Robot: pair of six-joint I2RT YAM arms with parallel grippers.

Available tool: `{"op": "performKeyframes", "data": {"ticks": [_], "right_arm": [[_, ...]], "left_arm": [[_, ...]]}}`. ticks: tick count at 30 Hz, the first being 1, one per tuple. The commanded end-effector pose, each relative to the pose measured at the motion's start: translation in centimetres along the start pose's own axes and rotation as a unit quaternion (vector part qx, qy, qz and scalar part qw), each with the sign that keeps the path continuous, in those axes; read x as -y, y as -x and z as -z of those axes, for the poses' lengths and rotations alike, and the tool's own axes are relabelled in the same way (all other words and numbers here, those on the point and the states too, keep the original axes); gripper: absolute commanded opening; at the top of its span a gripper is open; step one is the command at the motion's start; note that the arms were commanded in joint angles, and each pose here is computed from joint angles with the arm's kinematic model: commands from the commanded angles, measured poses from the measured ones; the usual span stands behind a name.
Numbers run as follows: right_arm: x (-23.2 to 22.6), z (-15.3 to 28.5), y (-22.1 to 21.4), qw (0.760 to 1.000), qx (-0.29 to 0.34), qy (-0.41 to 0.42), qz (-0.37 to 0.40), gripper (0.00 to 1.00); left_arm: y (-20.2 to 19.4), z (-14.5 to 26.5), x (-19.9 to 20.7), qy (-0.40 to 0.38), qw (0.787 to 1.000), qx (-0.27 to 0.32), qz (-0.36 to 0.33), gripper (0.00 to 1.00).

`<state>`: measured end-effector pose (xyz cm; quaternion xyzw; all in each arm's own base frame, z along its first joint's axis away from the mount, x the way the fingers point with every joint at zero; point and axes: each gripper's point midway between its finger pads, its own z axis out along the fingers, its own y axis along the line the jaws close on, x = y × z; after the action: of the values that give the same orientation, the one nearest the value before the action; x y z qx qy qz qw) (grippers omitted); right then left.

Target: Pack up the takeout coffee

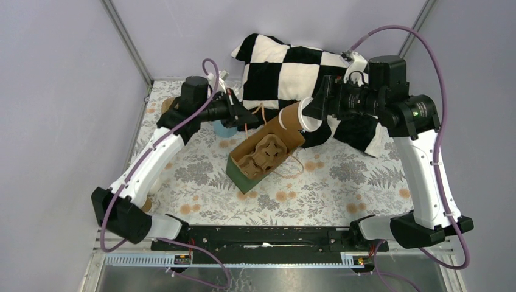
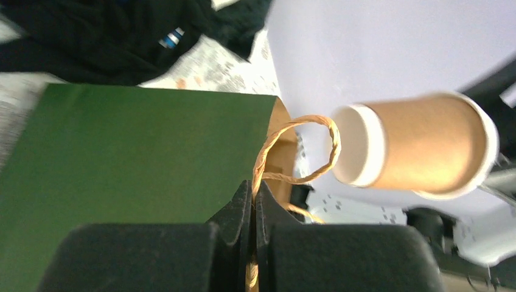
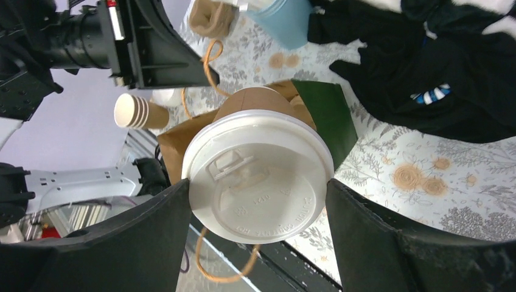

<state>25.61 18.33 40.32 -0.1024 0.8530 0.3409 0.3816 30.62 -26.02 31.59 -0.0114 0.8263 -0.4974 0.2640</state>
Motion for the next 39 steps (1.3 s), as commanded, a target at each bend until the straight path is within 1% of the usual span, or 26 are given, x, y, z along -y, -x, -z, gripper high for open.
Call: {"op": "performKeyframes", "data": {"ticks": [1,6,12,17,20,23,28,31,34,36,39], "right_arm": [[-1.7,0.2,-1.6,0.998,-0.016,0.048,0.038,0.61],[-1.7,0.8,-4.0,0.999,-0.031,0.037,0.021,0.61],[-2.1,2.1,-6.5,0.998,-0.040,0.045,-0.013,0.60],[-1.5,3.2,-9.3,0.997,-0.056,0.040,-0.022,0.60],[-0.6,4.3,-9.8,0.999,-0.049,0.009,-0.015,0.60],[-0.3,4.9,-10.1,0.999,-0.044,-0.003,-0.017,0.59],[0.8,4.0,-11.2,0.998,-0.052,-0.014,-0.027,0.56],[0.9,3.6,-11.4,0.998,-0.052,-0.010,-0.023,0.57],[1.1,3.6,-12.2,0.998,-0.066,-0.008,-0.013,0.57],[1.3,3.4,-12.8,0.997,-0.071,0.001,0.005,0.58],[2.0,2.5,-13.4,0.996,-0.068,0.014,0.054,0.59]], "left_arm": [[-3.2,0.9,4.6,-0.091,0.996,-0.018,-0.004,0.00],[-5.7,0.2,3.7,-0.091,0.995,-0.028,0.021,0.00],[-6.8,-0.1,4.0,-0.106,0.993,-0.034,0.026,0.00],[-7.7,0.0,4.6,-0.123,0.991,-0.044,0.029,0.00],[-8.1,-0.1,4.9,-0.125,0.991,-0.048,0.027,0.00],[-8.3,-0.2,5.6,-0.137,0.989,-0.048,0.024,0.00],[-8.7,-0.8,6.8,-0.150,0.987,-0.056,0.023,0.00],[-8.8,-1.1,7.1,-0.150,0.987,-0.055,0.025,0.00],[-8.7,-1.1,7.4,-0.151,0.987,-0.051,0.025,0.00],[-8.6,-1.0,7.5,-0.152,0.987,-0.049,0.024,0.00],[-8.6,-0.9,7.5,-0.152,0.987,-0.048,0.025,0.00]]}}
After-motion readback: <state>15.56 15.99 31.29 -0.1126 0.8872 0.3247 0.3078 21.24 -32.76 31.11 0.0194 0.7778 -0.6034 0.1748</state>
